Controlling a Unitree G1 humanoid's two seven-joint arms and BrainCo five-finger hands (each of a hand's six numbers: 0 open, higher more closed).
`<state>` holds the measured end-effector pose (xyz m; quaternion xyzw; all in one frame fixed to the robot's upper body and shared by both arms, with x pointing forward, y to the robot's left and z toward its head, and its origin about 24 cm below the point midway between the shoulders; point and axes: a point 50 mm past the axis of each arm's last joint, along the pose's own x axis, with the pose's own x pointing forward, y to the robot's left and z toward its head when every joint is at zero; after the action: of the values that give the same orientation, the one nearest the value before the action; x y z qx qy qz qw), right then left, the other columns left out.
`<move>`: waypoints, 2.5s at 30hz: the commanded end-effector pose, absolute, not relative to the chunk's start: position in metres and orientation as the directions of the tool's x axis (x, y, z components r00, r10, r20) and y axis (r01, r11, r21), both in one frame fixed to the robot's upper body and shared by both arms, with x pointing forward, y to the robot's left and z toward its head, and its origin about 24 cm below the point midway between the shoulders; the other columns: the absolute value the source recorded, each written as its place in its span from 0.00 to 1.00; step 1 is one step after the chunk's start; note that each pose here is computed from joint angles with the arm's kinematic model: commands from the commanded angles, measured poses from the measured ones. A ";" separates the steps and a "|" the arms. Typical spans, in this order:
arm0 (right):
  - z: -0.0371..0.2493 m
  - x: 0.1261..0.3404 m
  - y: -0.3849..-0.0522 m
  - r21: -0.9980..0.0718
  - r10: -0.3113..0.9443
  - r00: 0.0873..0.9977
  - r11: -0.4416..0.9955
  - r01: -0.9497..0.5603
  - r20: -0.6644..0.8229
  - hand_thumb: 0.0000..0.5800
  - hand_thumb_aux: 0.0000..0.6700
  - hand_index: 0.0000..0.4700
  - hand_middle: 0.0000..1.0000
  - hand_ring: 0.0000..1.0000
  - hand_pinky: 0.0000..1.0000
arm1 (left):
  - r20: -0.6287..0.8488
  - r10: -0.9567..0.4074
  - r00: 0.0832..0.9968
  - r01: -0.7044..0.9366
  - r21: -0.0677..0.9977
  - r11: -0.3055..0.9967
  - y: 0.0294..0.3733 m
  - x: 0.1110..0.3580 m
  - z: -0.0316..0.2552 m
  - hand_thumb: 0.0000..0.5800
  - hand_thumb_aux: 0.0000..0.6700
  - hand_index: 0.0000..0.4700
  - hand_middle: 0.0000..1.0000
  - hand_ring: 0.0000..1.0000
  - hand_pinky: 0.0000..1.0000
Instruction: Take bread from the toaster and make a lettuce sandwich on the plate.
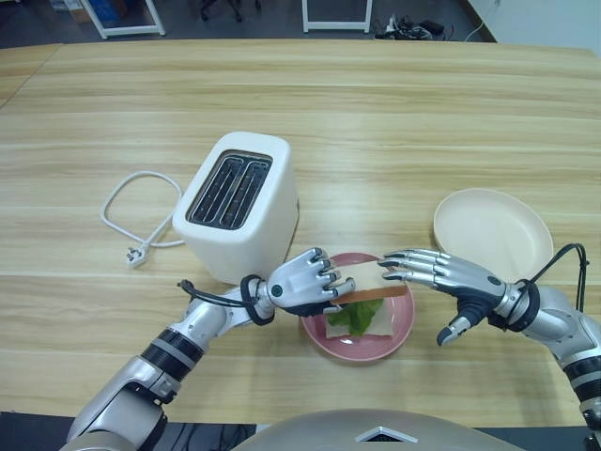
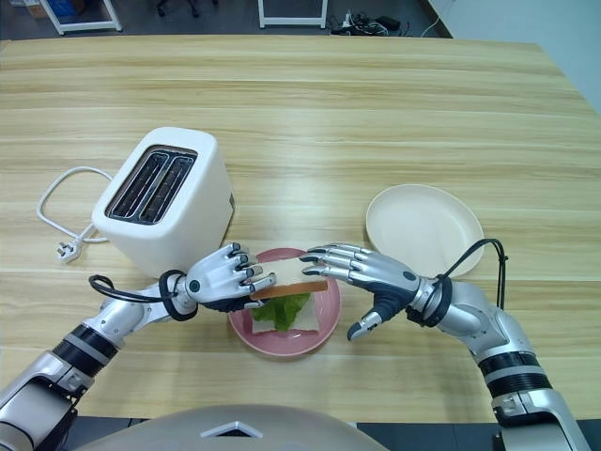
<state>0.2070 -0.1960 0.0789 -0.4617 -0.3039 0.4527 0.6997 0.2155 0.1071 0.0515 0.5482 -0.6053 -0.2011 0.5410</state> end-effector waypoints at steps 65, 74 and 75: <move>-0.004 0.162 -0.185 -0.518 0.887 0.420 0.272 -0.811 -0.191 1.00 1.00 1.00 1.00 1.00 1.00 | -0.375 -0.753 0.541 0.686 0.715 0.137 0.164 0.174 -0.021 1.00 1.00 1.00 1.00 1.00 1.00; -0.009 0.201 -0.171 -0.556 0.752 0.657 0.528 -0.642 -0.045 1.00 1.00 1.00 1.00 1.00 1.00 | -0.124 -0.596 0.794 0.429 0.808 0.404 0.153 0.239 -0.013 1.00 1.00 1.00 1.00 1.00 1.00; -0.008 0.202 -0.170 -0.559 0.750 0.660 0.534 -0.634 -0.032 1.00 1.00 1.00 1.00 1.00 1.00 | -0.094 -0.588 0.803 0.407 0.809 0.425 0.150 0.245 -0.010 1.00 1.00 1.00 1.00 1.00 1.00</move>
<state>0.2004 -0.1715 -0.0047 -0.2687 -0.1126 0.4003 0.8688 0.2369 0.1443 -0.0012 0.4315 -0.1365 -0.3179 0.8331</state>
